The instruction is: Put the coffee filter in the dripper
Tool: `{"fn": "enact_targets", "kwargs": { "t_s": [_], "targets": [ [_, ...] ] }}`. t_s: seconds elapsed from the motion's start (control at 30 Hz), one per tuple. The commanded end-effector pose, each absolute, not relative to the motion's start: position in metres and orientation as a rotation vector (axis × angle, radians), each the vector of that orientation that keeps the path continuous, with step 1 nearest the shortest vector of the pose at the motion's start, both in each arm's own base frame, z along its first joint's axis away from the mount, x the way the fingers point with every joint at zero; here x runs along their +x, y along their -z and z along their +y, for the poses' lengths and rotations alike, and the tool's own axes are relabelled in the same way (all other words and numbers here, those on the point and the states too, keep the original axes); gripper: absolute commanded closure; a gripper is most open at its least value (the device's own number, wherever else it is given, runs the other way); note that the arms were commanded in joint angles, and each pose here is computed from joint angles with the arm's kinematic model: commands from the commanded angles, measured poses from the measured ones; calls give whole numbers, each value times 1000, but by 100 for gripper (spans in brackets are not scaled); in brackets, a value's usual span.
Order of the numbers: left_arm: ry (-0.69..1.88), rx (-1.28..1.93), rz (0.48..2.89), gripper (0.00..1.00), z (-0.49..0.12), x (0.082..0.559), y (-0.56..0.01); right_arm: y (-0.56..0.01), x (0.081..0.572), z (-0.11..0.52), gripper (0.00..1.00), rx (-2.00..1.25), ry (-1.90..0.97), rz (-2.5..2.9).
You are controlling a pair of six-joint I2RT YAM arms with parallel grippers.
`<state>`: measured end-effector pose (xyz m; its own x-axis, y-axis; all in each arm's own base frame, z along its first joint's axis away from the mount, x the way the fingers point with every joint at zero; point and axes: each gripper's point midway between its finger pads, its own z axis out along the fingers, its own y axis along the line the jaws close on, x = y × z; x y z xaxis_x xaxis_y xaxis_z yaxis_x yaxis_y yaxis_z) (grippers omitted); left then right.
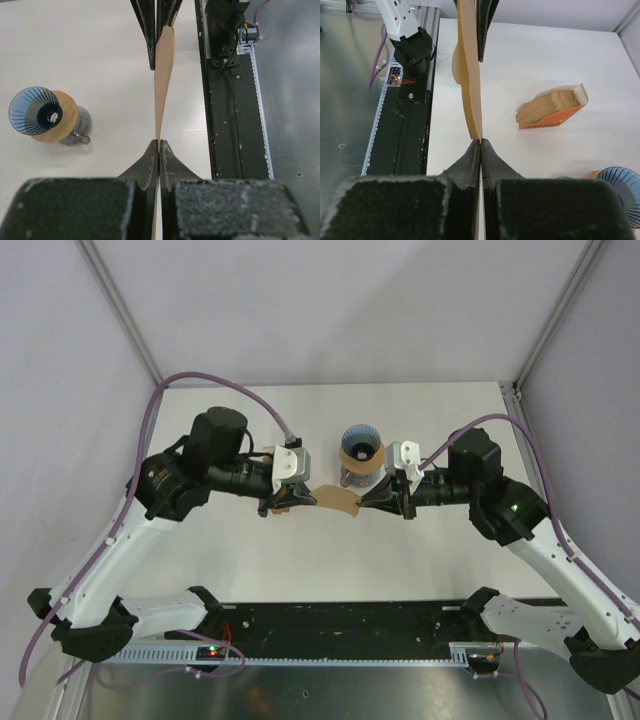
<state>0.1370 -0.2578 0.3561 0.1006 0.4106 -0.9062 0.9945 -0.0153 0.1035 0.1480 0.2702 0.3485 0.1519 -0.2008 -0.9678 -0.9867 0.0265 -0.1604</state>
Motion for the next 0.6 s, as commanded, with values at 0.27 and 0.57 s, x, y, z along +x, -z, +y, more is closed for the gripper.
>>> {"fn": "enact_targets", "kwargs": {
  "t_s": [0.27,0.57],
  "targets": [
    [898,1565,1333,100,-258,128,-378,-360,144,271,96,-1375,-968,1225],
    [893,1564,1331,100,-258,128,-379,-349,142,257,75,-1394,-935,1267]
  ]
}}
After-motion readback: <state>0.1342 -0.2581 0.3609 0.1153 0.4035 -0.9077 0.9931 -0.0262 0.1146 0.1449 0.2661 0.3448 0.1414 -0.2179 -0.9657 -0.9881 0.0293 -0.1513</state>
